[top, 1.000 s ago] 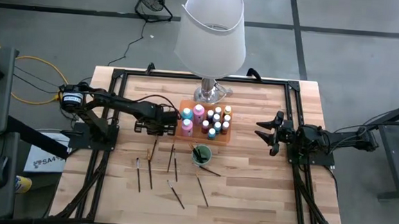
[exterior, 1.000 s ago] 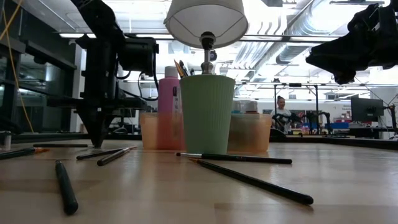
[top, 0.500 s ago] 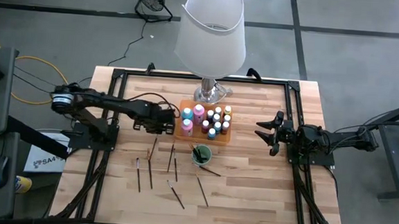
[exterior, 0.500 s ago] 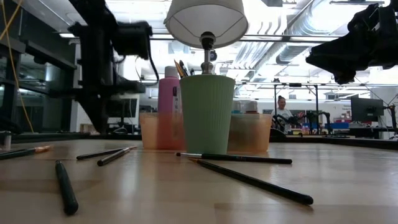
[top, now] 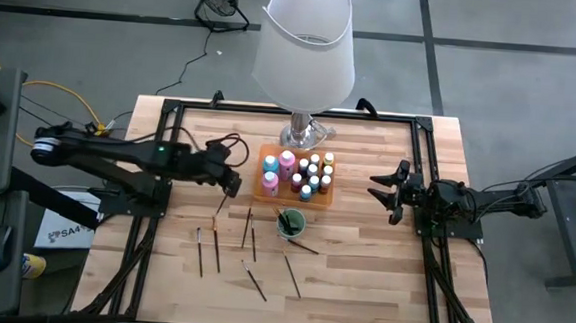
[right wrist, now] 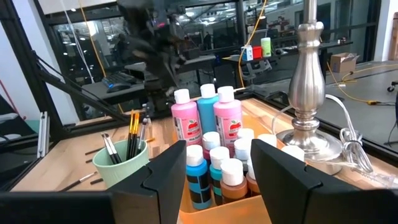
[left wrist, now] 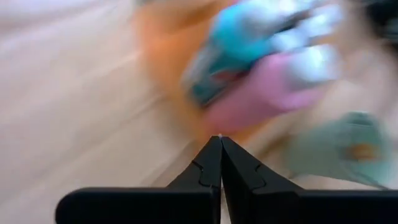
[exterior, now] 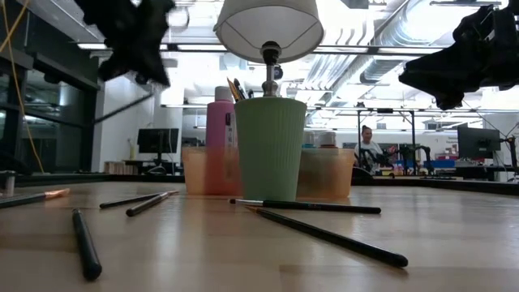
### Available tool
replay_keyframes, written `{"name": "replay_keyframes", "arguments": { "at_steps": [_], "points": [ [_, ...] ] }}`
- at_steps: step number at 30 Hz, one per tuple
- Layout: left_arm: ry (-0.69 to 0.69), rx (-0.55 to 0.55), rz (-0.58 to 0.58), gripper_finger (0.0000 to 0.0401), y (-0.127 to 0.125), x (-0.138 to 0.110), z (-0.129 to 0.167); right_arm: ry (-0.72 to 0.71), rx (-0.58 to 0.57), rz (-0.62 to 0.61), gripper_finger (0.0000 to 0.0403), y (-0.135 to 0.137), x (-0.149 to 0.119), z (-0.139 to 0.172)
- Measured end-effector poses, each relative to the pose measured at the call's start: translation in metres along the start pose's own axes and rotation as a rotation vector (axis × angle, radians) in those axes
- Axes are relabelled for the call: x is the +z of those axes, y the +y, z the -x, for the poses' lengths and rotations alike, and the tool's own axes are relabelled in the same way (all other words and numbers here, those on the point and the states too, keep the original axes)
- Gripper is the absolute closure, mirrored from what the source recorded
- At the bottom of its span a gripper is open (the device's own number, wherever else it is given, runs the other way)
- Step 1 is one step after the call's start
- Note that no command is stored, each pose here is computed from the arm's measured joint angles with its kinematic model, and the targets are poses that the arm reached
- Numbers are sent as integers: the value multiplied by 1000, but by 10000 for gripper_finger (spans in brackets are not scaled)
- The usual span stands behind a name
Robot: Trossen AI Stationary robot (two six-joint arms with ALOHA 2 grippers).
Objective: Pick & Place Paint Supplies
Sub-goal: Put the gray paintbrushes into the green cup
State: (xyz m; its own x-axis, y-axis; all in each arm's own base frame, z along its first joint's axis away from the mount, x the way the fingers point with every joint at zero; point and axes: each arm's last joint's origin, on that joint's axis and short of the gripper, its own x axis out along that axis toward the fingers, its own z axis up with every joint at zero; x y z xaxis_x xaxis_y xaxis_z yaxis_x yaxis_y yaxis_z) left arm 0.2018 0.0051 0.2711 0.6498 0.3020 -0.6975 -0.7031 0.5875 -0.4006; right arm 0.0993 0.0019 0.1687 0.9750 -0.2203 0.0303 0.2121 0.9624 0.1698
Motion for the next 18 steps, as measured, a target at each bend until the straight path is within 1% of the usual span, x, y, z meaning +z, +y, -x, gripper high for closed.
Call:
{"name": "replay_keyframes", "arguments": {
  "at_steps": [3, 8, 14, 18],
  "points": [
    [-84, -130, -125, 401, -10, 4, 13, 0, 0, 0, 229, 0, 0, 0],
    [-195, -294, -299, 401, -29, 9, 20, 0, 0, 0, 229, 0, 0, 0],
    [-344, -542, -495, 401, -54, 20, 20, 0, 0, 0, 229, 0, 0, 0],
    [-407, -686, -631, 401, -68, 21, 14, 0, 0, 0, 229, 0, 0, 0]
  ]
}}
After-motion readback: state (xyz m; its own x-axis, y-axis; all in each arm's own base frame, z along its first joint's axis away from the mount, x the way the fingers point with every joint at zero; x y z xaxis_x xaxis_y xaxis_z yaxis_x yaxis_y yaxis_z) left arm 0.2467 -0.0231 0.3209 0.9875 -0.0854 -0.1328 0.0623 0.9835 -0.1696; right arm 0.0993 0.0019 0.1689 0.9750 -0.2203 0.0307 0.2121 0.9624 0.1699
